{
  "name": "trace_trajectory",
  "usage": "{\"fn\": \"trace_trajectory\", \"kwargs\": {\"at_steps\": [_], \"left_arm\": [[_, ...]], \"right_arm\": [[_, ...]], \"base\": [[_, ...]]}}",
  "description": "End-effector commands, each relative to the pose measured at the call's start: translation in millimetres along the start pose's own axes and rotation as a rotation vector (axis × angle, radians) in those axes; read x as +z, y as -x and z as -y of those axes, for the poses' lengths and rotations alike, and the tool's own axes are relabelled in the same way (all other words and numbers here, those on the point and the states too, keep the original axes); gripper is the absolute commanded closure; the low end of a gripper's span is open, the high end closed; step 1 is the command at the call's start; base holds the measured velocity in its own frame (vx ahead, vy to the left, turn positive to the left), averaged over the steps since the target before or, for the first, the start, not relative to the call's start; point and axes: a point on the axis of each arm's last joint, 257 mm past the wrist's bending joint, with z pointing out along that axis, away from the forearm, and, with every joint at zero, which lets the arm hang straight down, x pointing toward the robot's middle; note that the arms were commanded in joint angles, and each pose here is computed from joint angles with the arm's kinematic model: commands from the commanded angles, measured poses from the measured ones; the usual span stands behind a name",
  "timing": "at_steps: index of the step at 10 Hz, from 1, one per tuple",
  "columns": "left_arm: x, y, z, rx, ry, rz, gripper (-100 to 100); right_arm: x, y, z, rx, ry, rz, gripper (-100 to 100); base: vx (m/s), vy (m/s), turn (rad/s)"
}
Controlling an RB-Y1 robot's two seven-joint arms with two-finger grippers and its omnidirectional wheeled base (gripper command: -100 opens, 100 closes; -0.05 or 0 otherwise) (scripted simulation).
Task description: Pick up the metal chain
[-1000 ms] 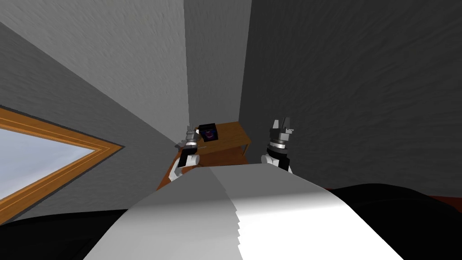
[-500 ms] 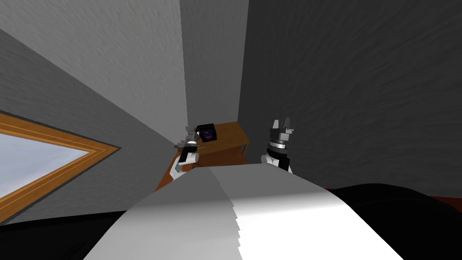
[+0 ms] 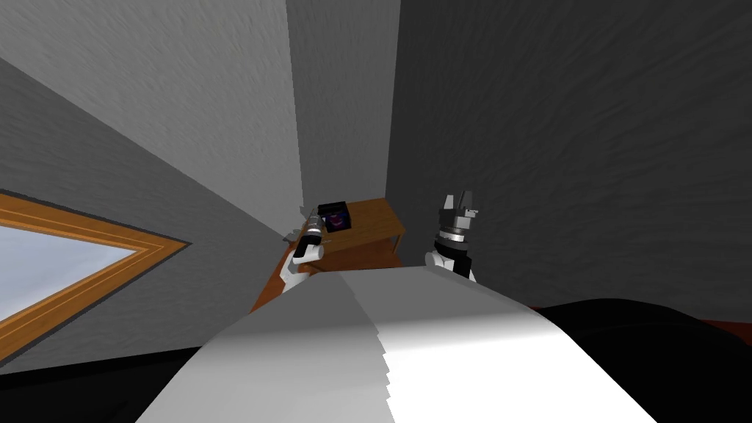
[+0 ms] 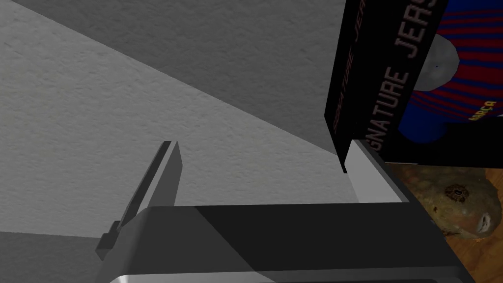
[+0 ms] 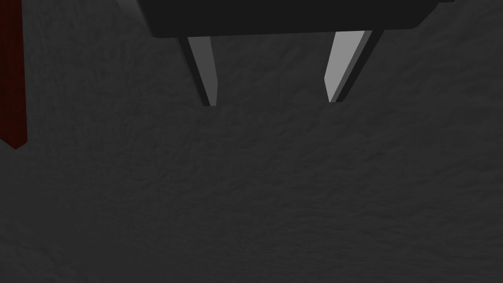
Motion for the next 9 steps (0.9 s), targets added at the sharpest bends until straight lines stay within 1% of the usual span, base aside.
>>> {"fn": "trace_trajectory", "kwargs": {"at_steps": [1, 2, 3, 4, 5, 6, 7, 8, 9], "left_arm": [[9.0, 10.4, -18.9, -0.027, 0.060, 0.022, -100], [8.2, 11.8, -27.7, -0.027, 0.085, 0.026, -100], [17.0, 19.3, -36.3, -0.055, 0.118, 0.044, -100], [15.1, 21.5, -49.4, -0.056, 0.155, 0.051, -100], [24.2, 27.3, -53.4, -0.085, 0.176, 0.066, -100], [20.0, 30.9, -73.8, -0.086, 0.229, 0.077, -100], [18.9, 31.7, -78.2, -0.086, 0.240, 0.079, -100], [26.5, 36.6, -85.5, -0.117, 0.277, 0.096, -100], [21.7, 39.9, -102.8, -0.119, 0.317, 0.106, -100]], "right_arm": [[0.0, 0.0, 0.0, 0.000, 0.000, 0.000, 0], [0.0, 0.0, 0.0, 0.000, 0.000, 0.000, 0], [0.0, 0.0, 0.0, 0.000, 0.000, 0.000, 0], [0.0, 0.0, 0.0, 0.000, 0.000, 0.000, 0], [0.0, 0.0, 0.0, 0.000, 0.000, 0.000, 0], [0.0, 0.0, 0.0, 0.000, 0.000, 0.000, 0], [0.0, 0.0, 0.0, 0.000, 0.000, 0.000, 0], [0.0, 0.0, 0.0, 0.000, 0.000, 0.000, 0], [0.0, 0.0, 0.0, 0.000, 0.000, 0.000, 0]], "base": [[0.005, -0.022, -0.033], [0.006, -0.022, -0.029], [0.008, -0.019, -0.050], [0.008, -0.014, -0.023], [0.007, -0.015, -0.037], [0.008, -0.012, -0.031], [0.000, 0.000, 0.000], [0.005, -0.005, -0.054], [0.006, -0.002, -0.033]]}}
